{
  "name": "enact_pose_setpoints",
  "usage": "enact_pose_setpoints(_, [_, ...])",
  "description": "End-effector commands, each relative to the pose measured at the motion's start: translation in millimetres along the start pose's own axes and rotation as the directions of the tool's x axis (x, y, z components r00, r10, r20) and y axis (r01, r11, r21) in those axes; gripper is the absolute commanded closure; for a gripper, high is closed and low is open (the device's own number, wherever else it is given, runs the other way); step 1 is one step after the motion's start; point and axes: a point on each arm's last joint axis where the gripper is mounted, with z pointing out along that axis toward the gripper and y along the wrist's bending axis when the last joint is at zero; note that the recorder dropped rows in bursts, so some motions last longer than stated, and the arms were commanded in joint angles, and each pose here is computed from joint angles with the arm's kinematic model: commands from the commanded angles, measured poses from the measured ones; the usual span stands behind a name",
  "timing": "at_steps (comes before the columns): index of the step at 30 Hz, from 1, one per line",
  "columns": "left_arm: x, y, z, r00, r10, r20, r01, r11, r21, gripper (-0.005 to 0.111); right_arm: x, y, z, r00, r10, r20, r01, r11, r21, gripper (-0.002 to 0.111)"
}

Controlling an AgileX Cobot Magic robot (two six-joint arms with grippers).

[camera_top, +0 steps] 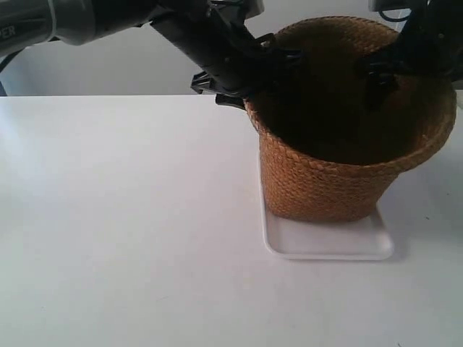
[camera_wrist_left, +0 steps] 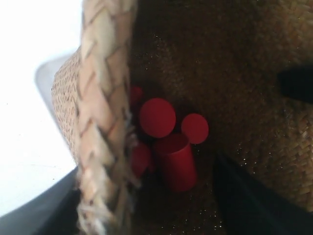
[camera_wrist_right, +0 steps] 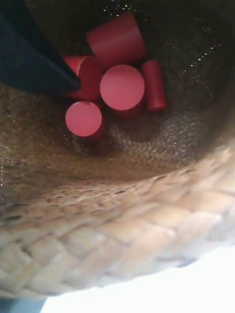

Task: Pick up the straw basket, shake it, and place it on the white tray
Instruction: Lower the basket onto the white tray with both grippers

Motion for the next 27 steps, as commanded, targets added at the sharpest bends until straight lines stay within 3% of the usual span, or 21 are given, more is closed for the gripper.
enact_pose_setpoints(1, [-1.8, -10.3, -11.8, 1.000, 0.013, -0.008, -0.012, 0.999, 0.035, 0.039, -0.3, 0.1, -2.9, 1.000, -0.004, 0.019, 0.004, 1.000, 0.004, 0.038])
enact_pose_setpoints(5, [-8.7, -14.6, -19.7, 0.999, 0.041, 0.021, -0.041, 0.999, 0.032, 0.039, -1.8, 0.0, -2.9, 0.999, -0.004, 0.036, 0.004, 1.000, 0.006, 0.038])
enact_pose_setpoints(9, [-3.3, -15.1, -21.0, 0.998, 0.046, -0.049, -0.045, 0.999, 0.032, 0.039, 0.6, 0.3, -2.9, 1.000, -0.004, 0.009, 0.004, 1.000, 0.002, 0.038])
enact_pose_setpoints(16, [-8.5, -10.2, -29.2, 0.993, 0.117, -0.013, -0.118, 0.991, -0.062, 0.039, -1.6, -2.2, -2.9, 0.999, -0.015, 0.033, 0.014, 0.999, 0.030, 0.038])
enact_pose_setpoints(20, [-8.1, -10.0, -29.2, 0.993, 0.115, -0.018, -0.116, 0.991, -0.063, 0.039, -2.5, -7.6, -3.3, 0.998, -0.041, 0.039, 0.037, 0.995, 0.090, 0.038])
enact_pose_setpoints(27, [-8.7, -9.3, -29.3, 0.993, 0.121, -0.013, -0.121, 0.990, -0.072, 0.039, -2.2, -6.4, -3.2, 0.999, -0.033, 0.037, 0.030, 0.997, 0.076, 0.038])
